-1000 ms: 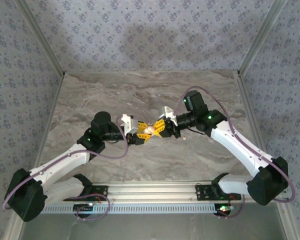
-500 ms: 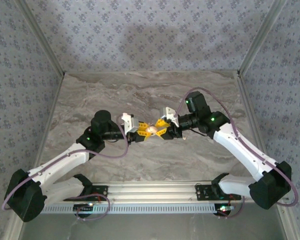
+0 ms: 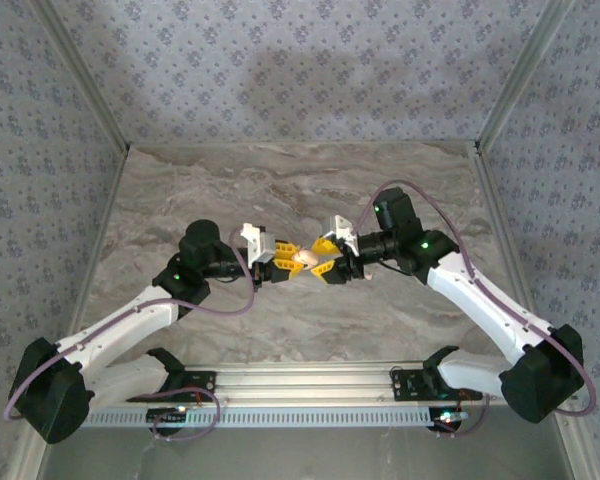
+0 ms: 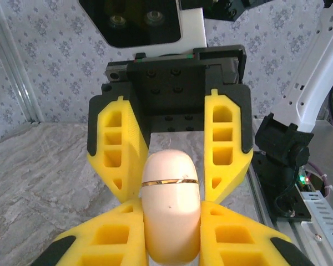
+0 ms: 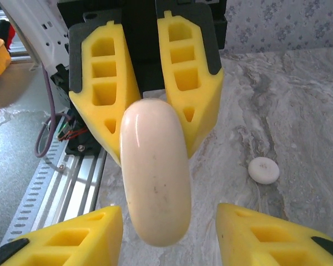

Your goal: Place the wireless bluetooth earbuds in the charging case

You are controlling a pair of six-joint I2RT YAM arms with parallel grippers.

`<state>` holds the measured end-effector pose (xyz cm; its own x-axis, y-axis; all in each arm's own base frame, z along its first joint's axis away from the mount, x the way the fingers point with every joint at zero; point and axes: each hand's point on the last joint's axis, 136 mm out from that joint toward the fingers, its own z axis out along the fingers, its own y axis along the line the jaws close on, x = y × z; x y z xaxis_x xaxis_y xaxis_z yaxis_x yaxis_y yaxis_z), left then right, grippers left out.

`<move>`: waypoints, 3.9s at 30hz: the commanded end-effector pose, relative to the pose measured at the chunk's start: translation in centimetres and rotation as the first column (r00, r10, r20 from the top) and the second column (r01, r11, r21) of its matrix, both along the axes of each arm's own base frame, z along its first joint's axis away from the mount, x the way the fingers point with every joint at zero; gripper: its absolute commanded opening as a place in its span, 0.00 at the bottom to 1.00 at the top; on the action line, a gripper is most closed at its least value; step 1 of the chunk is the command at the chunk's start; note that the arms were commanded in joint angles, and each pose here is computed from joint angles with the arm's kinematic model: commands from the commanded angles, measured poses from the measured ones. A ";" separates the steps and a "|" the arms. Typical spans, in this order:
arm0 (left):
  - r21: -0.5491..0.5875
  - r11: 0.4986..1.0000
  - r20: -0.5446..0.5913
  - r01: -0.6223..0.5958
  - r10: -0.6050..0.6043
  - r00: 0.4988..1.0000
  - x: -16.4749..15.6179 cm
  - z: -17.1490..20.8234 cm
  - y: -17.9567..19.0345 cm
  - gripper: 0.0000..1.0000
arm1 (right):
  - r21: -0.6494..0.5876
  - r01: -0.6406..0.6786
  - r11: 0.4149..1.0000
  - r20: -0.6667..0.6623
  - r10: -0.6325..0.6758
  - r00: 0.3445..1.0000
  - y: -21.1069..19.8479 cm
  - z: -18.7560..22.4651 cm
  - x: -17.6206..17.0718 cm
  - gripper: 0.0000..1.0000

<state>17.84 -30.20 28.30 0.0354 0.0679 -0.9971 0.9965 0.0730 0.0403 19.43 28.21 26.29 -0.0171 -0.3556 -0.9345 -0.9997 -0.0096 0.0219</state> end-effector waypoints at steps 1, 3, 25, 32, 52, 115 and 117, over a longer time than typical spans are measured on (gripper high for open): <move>-0.044 0.998 0.034 0.033 -0.032 0.999 -0.5 1.8 -0.2 0.18 | 0.041 -0.036 0.998 -0.010 0.037 0.999 0.6 0.9 -0.3 0.44; -0.045 0.998 0.034 0.033 -0.031 0.999 -0.5 1.8 -0.2 0.18 | 0.042 -0.040 0.998 -0.010 0.040 0.999 0.7 1.0 -0.3 0.39; 0.272 0.962 0.031 0.016 -0.025 0.999 -1.2 -3.5 0.9 0.46 | -0.379 0.101 0.920 0.158 -0.043 0.987 -2.4 -3.0 -1.0 0.22; 0.307 0.950 0.015 0.058 -0.066 0.998 -1.6 -4.3 0.3 0.47 | -0.359 0.003 0.934 0.159 0.057 0.986 -0.5 -3.0 -2.6 0.22; 0.290 0.949 -0.011 0.121 -0.123 0.992 -2.5 -4.1 -0.3 0.24 | -0.286 -0.059 0.956 0.137 0.102 0.985 1.4 -2.6 -3.0 0.23; 0.149 0.982 -0.056 0.115 -0.107 0.993 -1.4 -3.3 -0.3 0.19 | -0.090 0.081 0.993 0.147 -0.067 0.987 1.1 -0.1 0.2 0.54; 0.153 0.981 -0.059 0.116 -0.108 0.992 -1.5 -3.4 -0.3 0.19 | -0.082 0.089 0.993 0.155 -0.075 0.985 1.1 0.1 0.4 0.54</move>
<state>16.92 -30.44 24.13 -0.0165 0.2542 -0.9670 0.9998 -0.0080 -0.0192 19.31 28.79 24.38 0.0408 -0.4753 -0.8789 -0.9942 0.0680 -0.0829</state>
